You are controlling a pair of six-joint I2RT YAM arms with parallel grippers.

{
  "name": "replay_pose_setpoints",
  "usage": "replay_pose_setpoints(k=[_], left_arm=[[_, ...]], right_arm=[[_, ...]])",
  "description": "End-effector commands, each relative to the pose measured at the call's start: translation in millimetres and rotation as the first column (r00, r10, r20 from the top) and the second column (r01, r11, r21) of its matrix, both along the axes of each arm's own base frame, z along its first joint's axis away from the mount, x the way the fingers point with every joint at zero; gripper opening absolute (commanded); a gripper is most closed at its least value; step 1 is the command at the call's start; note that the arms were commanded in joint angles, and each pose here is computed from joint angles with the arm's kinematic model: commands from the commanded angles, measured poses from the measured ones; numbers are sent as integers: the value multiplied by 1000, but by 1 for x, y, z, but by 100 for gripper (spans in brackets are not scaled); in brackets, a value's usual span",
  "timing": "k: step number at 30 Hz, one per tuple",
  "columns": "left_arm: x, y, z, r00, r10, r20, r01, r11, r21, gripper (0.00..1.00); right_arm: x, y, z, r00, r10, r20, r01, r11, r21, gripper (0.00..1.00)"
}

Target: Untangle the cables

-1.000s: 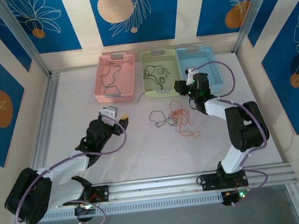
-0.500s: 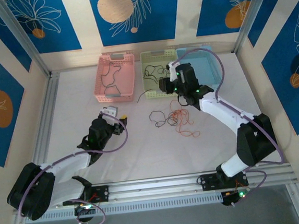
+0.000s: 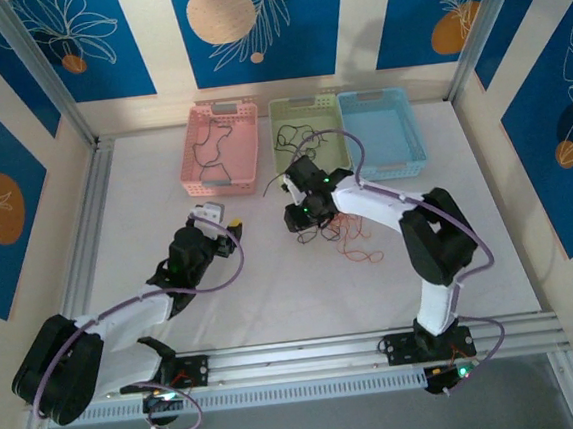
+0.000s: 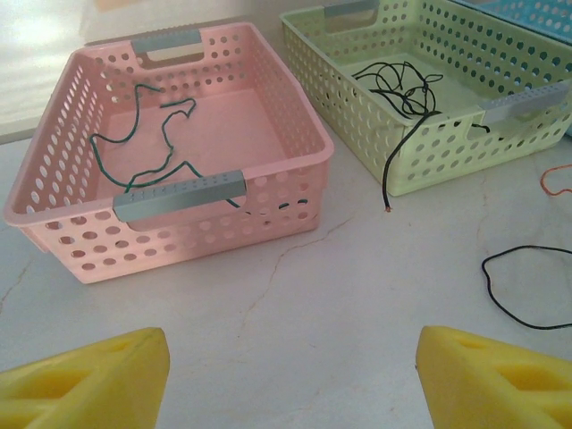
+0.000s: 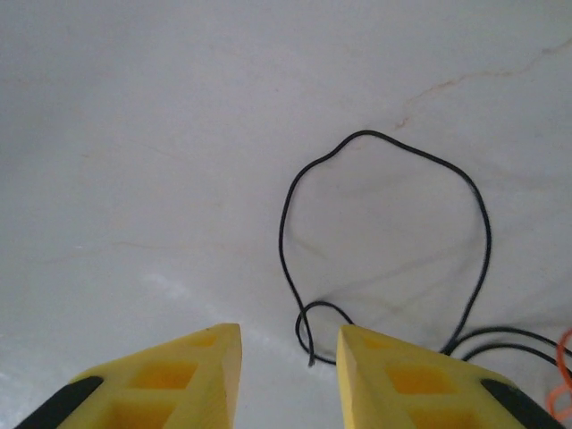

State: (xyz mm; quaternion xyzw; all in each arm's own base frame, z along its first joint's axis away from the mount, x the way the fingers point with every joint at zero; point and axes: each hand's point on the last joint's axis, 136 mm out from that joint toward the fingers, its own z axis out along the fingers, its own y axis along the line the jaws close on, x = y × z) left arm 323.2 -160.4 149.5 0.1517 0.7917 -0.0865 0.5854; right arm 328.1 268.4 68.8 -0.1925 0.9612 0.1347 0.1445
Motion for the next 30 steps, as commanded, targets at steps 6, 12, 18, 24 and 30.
replay_pose_setpoints(k=[6, 12, 18, 24, 30], left_arm=[[1, 2, 7, 1000, 17, 19, -17, 1000, -17, 73], [1, 2, 6, 1000, 16, 15, -16, 1000, -15, 73], [1, 2, 6, 1000, 17, 14, -16, 1000, -13, 73], [1, 2, 6, 1000, 16, 14, -15, 1000, -14, 73], [-9, -12, 15, 996, -77, 51, 80, 994, -70, 73]], right_arm=[[-3, 9, -27, 991, 76, -106, -83, 994, -68, 36], [-11, 8, -46, 979, 122, -165, -141, 984, -109, 35], [-11, 13, -46, 975, 148, -165, -166, 981, -104, 21], [-1, 37, 12, 973, 230, 33, -230, 973, -4, 3], [-12, 72, 142, 867, 313, 389, -395, 906, 151, 0]])
